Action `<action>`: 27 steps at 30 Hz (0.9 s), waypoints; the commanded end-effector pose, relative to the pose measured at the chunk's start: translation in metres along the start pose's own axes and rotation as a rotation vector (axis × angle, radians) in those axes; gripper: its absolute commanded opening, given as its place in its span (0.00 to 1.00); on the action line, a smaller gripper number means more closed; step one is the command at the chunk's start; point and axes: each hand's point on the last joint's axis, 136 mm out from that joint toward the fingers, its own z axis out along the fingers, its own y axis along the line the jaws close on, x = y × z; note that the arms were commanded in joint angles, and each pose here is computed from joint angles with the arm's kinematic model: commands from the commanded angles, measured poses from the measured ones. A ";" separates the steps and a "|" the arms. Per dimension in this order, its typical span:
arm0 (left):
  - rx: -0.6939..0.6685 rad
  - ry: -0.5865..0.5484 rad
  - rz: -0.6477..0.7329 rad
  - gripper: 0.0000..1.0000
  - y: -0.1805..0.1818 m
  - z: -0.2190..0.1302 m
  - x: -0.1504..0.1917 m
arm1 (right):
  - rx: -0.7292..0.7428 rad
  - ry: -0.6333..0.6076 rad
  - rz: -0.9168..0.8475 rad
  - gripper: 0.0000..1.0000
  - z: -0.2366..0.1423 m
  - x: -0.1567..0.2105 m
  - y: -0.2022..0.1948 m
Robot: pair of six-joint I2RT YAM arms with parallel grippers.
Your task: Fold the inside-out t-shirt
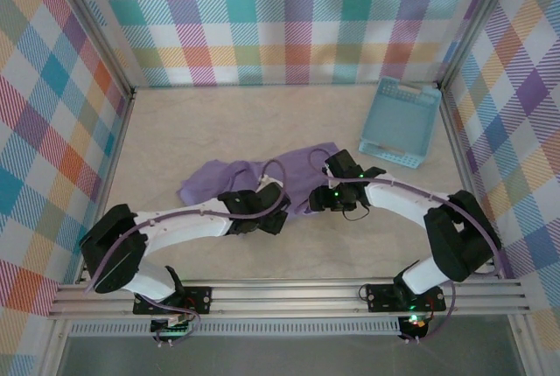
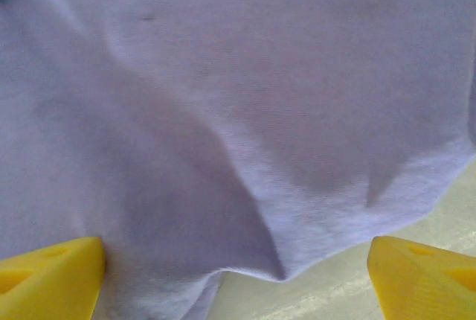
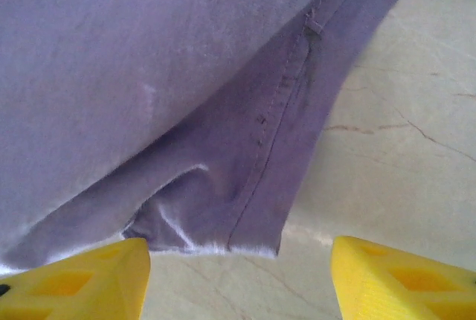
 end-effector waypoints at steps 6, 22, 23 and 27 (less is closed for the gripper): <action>-0.074 -0.032 0.128 0.88 -0.008 0.018 -0.020 | -0.013 0.002 0.036 0.48 0.022 -0.009 0.004; -0.179 -0.117 -0.048 0.05 0.023 -0.002 -0.067 | 0.102 -0.124 -0.086 0.00 -0.052 -0.005 -0.014; -0.148 -0.133 -0.072 0.03 0.023 -0.012 -0.071 | 0.101 -0.146 -0.100 0.00 -0.064 -0.005 -0.013; 0.028 -0.228 -0.120 0.00 0.014 -0.060 -0.087 | 0.067 -0.249 -0.155 0.00 -0.115 -0.002 -0.006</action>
